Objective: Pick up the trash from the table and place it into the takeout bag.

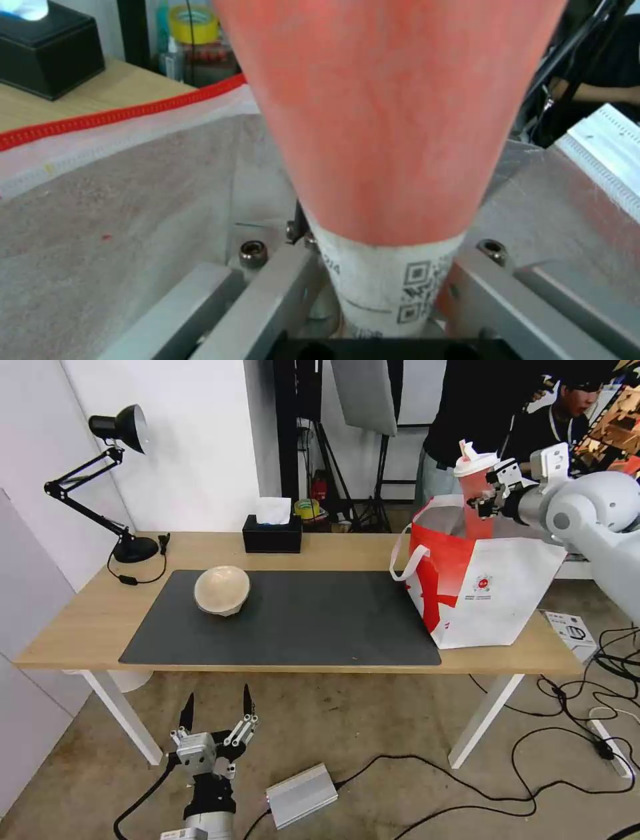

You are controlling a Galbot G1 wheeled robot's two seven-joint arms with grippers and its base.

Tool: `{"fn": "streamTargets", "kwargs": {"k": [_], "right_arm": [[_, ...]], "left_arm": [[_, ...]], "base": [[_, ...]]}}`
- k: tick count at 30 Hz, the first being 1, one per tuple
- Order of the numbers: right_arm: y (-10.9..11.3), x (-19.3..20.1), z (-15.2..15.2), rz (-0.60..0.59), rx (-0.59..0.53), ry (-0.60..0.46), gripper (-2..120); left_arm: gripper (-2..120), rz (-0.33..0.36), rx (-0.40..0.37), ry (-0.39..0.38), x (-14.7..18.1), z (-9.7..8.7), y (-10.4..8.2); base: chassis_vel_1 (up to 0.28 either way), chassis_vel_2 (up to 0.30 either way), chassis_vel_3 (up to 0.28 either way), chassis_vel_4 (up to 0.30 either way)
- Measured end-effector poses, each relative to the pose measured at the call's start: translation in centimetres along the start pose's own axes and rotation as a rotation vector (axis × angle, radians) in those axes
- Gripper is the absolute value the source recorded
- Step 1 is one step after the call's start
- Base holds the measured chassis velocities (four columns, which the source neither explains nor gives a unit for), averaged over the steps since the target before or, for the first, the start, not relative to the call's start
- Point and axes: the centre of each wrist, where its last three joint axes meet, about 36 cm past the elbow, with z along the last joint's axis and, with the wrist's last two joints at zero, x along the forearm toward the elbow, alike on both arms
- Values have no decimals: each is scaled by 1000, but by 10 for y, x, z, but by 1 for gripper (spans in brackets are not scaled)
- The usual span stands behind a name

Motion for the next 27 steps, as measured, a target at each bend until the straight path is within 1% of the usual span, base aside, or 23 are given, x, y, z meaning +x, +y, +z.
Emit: {"fn": "streamTargets", "kwargs": {"k": [7,15,22,23,26,27], "right_arm": [[-1,-2,5,6,0,11,5],[-7,2,12,13,3,23,5],[-6,7,17,11,15,29,5],[-7,8,19,13,17,31,6],[-8,10,21,26,18,34,20],[-8,10,21,26,18,34,20]], "left_arm": [[100,1,-2,-2,-1,0,1],[100,4,-4,-2,-1,1,1],[100,2,-9,-2,-1,1,2],[100,1,-12,-4,-1,0,4],[100,2,-13,-8,-2,-2,4],[100,2,-13,-8,-2,-2,4]], "base": [[0,0,0,0],[0,0,0,0],[0,0,0,0],[0,0,0,0],[0,0,0,0],[0,0,0,0]]}}
